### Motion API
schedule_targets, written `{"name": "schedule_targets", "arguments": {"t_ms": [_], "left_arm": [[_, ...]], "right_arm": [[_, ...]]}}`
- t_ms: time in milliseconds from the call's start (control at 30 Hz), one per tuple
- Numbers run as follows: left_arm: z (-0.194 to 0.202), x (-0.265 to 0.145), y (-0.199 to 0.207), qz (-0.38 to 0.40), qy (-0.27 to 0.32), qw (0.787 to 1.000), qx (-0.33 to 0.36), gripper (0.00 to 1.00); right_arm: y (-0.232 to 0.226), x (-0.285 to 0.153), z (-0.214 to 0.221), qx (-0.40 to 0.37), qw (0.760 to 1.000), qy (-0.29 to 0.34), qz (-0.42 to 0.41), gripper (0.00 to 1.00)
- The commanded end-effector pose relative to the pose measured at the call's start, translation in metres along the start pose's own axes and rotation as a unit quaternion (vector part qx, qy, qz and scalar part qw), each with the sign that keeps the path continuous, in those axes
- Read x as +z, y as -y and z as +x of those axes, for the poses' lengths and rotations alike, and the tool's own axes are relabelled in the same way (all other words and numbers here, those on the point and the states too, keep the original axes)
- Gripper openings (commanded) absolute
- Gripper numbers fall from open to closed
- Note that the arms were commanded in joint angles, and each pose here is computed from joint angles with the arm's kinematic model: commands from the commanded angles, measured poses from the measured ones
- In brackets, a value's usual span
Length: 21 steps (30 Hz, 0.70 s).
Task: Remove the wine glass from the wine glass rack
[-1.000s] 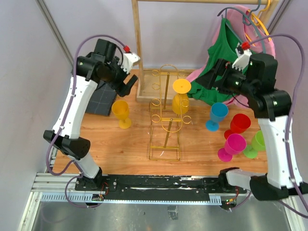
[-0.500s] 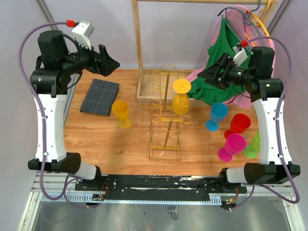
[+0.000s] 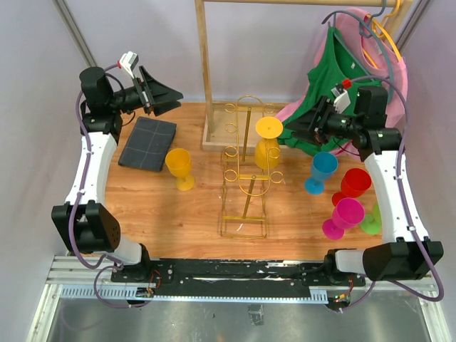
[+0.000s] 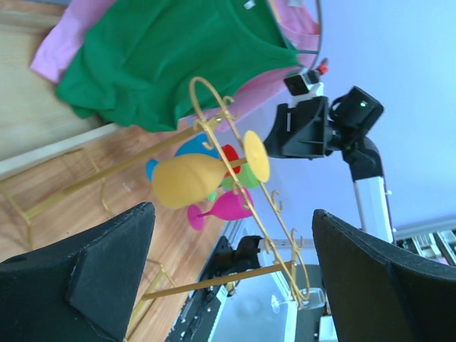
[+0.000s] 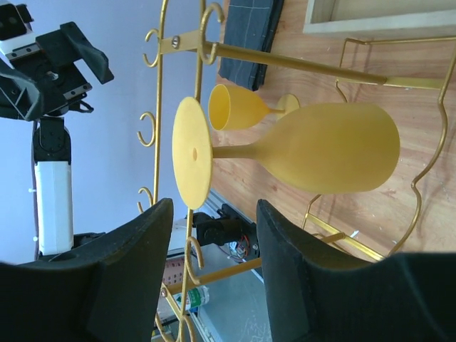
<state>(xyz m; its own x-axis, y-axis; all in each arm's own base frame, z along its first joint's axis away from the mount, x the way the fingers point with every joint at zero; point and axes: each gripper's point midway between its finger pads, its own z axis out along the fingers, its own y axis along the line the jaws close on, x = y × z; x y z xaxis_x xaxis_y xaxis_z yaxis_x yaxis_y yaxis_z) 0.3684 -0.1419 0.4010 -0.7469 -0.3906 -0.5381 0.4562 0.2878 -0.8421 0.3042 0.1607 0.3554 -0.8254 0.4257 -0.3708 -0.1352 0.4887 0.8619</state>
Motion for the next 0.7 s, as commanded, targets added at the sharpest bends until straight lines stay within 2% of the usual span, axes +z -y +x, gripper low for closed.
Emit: {"name": "schedule_targets", "arguments": {"t_ms": [0, 200, 433, 667], "left_arm": [[-0.005, -0.006, 0.045, 0.064, -0.011, 0.997, 0.037, 0.96], [-0.001, -0.007, 0.043, 0.064, -0.018, 0.997, 0.031, 0.96], [0.000, -0.006, 0.040, 0.060, -0.019, 0.998, 0.025, 0.95], [0.001, -0.006, 0.039, 0.062, -0.024, 0.998, 0.022, 0.94]], "right_arm": [[-0.021, 0.007, 0.000, -0.024, 0.999, 0.001, -0.036, 0.50], [-0.018, 0.015, -0.001, -0.020, 0.999, 0.000, -0.039, 0.43], [-0.010, 0.024, 0.004, -0.013, 0.999, -0.010, -0.038, 0.41], [-0.012, 0.030, 0.003, -0.013, 0.999, -0.011, -0.046, 0.35]]}}
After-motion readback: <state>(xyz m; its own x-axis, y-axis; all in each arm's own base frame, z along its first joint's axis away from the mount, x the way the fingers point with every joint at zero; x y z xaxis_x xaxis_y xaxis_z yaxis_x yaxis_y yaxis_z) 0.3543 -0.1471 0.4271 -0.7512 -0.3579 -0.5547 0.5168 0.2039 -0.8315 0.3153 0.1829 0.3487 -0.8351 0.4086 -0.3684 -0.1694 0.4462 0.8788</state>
